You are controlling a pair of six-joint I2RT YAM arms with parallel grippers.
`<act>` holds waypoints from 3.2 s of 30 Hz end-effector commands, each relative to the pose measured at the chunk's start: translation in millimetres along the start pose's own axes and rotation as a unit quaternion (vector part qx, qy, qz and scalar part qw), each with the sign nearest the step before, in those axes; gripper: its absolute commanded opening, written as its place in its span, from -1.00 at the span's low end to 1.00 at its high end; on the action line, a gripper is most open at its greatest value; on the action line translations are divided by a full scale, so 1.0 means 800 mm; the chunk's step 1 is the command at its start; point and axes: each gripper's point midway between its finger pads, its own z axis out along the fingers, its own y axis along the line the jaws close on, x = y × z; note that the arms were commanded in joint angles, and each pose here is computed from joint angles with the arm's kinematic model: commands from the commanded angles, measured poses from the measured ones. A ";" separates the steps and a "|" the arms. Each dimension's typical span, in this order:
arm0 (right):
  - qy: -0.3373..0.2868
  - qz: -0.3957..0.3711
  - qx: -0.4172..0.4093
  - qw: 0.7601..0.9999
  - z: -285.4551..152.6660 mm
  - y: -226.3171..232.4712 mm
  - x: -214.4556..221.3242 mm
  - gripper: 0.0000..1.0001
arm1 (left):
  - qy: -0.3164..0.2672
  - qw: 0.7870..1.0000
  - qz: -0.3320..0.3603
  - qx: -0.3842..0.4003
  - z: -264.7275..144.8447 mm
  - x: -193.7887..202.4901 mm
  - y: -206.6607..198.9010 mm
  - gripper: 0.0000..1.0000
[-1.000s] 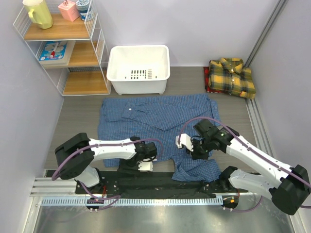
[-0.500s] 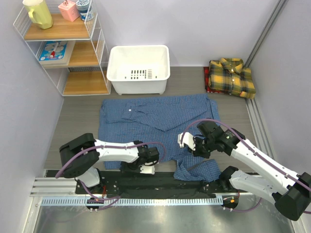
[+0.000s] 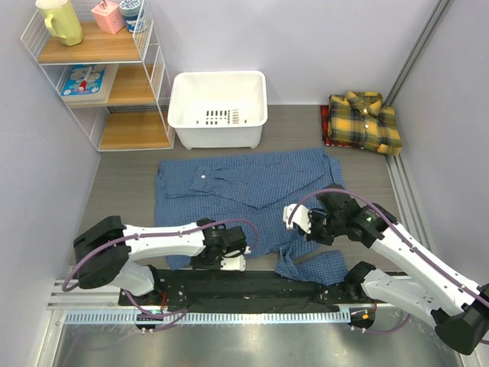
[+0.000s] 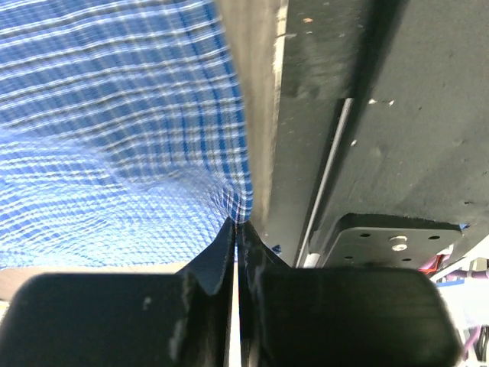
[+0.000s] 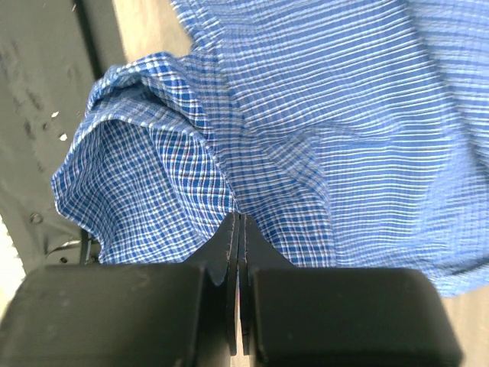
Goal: Fold and stack the long sleeve shirts
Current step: Fold the shirt
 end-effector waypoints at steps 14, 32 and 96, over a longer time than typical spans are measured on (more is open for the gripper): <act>-0.088 0.004 0.167 0.982 -0.077 -0.113 -0.077 -0.98 | -0.057 0.998 0.020 -0.029 -0.096 0.043 0.090 -1.00; -0.077 -0.016 0.171 0.982 -0.063 -0.284 -0.104 -0.98 | -0.062 0.995 -0.044 -0.057 -0.093 0.069 0.297 -1.00; 0.027 0.276 0.039 0.960 -0.003 -0.329 0.019 0.30 | -0.189 0.879 -0.433 -0.072 -0.088 0.163 0.385 0.05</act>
